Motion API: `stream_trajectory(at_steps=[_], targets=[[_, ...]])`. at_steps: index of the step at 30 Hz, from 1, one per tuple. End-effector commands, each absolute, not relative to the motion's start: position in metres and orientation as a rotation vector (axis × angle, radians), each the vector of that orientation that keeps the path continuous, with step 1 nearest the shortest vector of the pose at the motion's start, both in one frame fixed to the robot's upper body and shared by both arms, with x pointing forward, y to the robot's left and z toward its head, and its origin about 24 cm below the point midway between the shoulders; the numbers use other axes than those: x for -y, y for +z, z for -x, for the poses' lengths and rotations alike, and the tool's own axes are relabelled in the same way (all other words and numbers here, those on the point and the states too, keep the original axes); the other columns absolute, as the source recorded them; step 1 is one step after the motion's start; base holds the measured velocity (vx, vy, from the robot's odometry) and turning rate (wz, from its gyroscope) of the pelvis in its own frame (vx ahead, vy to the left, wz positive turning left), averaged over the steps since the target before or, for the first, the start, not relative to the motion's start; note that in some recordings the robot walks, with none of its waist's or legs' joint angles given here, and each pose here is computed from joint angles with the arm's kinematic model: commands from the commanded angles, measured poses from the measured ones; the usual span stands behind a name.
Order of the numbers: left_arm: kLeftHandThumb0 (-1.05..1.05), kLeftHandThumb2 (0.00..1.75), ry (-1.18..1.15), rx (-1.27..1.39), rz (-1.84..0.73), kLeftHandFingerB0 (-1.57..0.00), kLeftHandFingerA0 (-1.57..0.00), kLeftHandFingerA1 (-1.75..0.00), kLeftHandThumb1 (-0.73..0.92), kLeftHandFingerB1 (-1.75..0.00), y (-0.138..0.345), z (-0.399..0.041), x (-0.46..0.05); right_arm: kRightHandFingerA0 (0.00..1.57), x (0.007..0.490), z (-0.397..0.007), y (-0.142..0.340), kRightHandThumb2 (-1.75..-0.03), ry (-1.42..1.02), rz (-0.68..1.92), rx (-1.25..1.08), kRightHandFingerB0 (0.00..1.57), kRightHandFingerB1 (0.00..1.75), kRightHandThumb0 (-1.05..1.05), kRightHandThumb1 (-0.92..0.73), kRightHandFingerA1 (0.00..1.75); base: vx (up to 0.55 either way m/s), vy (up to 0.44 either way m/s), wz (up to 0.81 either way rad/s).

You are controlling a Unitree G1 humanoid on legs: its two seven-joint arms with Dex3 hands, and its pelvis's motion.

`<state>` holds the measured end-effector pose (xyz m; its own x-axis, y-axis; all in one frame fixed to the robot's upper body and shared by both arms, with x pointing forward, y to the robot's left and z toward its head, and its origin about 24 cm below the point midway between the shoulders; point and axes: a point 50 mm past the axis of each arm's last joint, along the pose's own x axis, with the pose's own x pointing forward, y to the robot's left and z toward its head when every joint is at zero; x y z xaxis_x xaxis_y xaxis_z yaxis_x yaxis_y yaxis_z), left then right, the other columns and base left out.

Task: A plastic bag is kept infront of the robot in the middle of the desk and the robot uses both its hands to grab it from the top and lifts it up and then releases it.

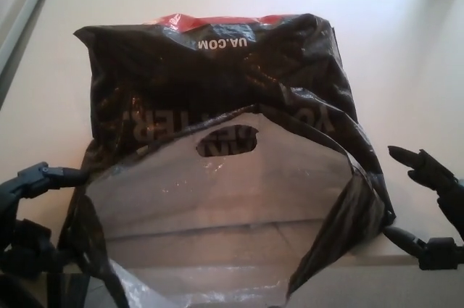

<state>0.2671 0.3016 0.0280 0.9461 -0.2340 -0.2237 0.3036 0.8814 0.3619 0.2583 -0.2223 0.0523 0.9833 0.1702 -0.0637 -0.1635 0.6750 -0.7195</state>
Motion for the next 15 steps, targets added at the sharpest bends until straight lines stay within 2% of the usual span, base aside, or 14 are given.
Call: stream_trajectory(at_steps=[1,2,3,4,5,6,8,9,10,11,12,14,15], targets=[[-0.78,0.64,-0.32,-0.248,-0.499,-0.24,-0.22,-0.95,0.34,-0.79,0.028,-0.26,-0.311,0.11,0.235,-0.257,0.051,-0.88,0.203,0.814,-0.034,0.06,0.34,-0.81,-0.56,0.45,0.0,0.0,0.0],[-0.78,0.64,-0.332,-0.254,-0.521,-0.27,-0.24,-0.96,0.34,-0.8,0.029,-0.259,-0.313,0.19,0.237,-0.257,0.052,-0.61,0.21,0.837,-0.034,0.08,0.28,-0.78,-0.7,0.37,0.0,0.0,0.0],[-0.78,0.64,-0.333,-0.256,-0.517,-0.27,-0.24,-0.96,0.34,-0.8,0.029,-0.259,-0.313,0.19,0.238,-0.257,0.053,-0.61,0.212,0.846,-0.031,0.08,0.28,-0.78,-0.7,0.37,0.0,0.0,0.0],[-0.78,0.65,-0.339,-0.256,-0.518,-0.27,-0.25,-0.95,0.34,-0.8,0.03,-0.258,-0.312,0.11,0.239,-0.257,0.054,-0.87,0.215,0.844,-0.03,0.05,0.34,-0.8,-0.54,0.45,0.0,0.0,0.0],[-0.78,0.65,-0.344,-0.254,-0.517,-0.28,-0.26,-0.94,0.34,-0.8,0.031,-0.258,-0.312,0.18,0.241,-0.257,0.056,-0.63,0.217,0.856,-0.027,0.1,0.25,-0.82,-0.63,0.39,0.0,0.0,0.0],[-0.79,0.67,-0.35,-0.252,-0.519,-0.26,-0.24,-0.91,0.35,-0.78,0.031,-0.257,-0.311,0.13,0.242,-0.258,0.059,-0.88,0.218,0.867,-0.023,0.04,0.35,-0.8,-0.53,0.47,0.0,0.0,0.0],[-0.79,0.68,-0.357,-0.248,-0.528,-0.28,-0.25,-0.91,0.35,-0.77,0.032,-0.257,-0.31,0.13,0.244,-0.259,0.063,-0.88,0.219,0.872,-0.02,0.04,0.36,-0.8,-0.53,0.47,0.0,0.0,0.0],[-0.75,0.52,-0.358,-0.244,-0.531,-0.28,-0.22,-1.05,0.43,-0.82,0.032,-0.257,-0.309,0.12,0.244,-0.259,0.065,-0.86,0.22,0.856,-0.024,0.07,0.35,-0.81,-0.54,0.46,0.0,0.0,0.0],[-0.75,0.52,-0.359,-0.243,-0.528,-0.28,-0.22,-1.05,0.43,-0.82,0.033,-0.257,-0.309,0.12,0.244,-0.26,0.066,-0.86,0.222,0.839,-0.028,0.07,0.35,-0.81,-0.54,0.46,0.0,0.0,0.0],[-0.76,0.54,-0.36,-0.239,-0.544,-0.3,-0.28,-1.0,0.42,-0.8,0.033,-0.257,-0.308,0.16,0.243,-0.26,0.067,-0.61,0.226,0.793,-0.034,0.08,0.25,-0.78,-0.67,0.37,0.0,0.0,0.0],[-0.76,0.73,-0.359,-0.235,-0.542,-0.41,-0.46,-0.88,0.37,-0.77,0.033,-0.257,-0.306,0.09,0.241,-0.26,0.07,-0.86,0.238,0.767,-0.033,0.05,0.32,-0.82,-0.57,0.44,0.0,0.0,0.0],[-0.73,0.74,-0.354,-0.226,-0.516,-0.41,-0.52,-0.86,0.35,-0.76,0.032,-0.257,-0.303,0.1,0.234,-0.26,0.075,-0.87,0.264,0.767,-0.015,0.05,0.32,-0.82,-0.56,0.44,0.0,0.0,0.0],[-0.73,0.75,-0.359,-0.213,-0.518,-0.42,-0.6,-0.84,0.36,-0.76,0.032,-0.257,-0.302,0.19,0.23,-0.26,0.078,-0.62,0.278,0.796,0.014,0.09,0.25,-0.79,-0.7,0.4,0.0,0.0,0.0]])
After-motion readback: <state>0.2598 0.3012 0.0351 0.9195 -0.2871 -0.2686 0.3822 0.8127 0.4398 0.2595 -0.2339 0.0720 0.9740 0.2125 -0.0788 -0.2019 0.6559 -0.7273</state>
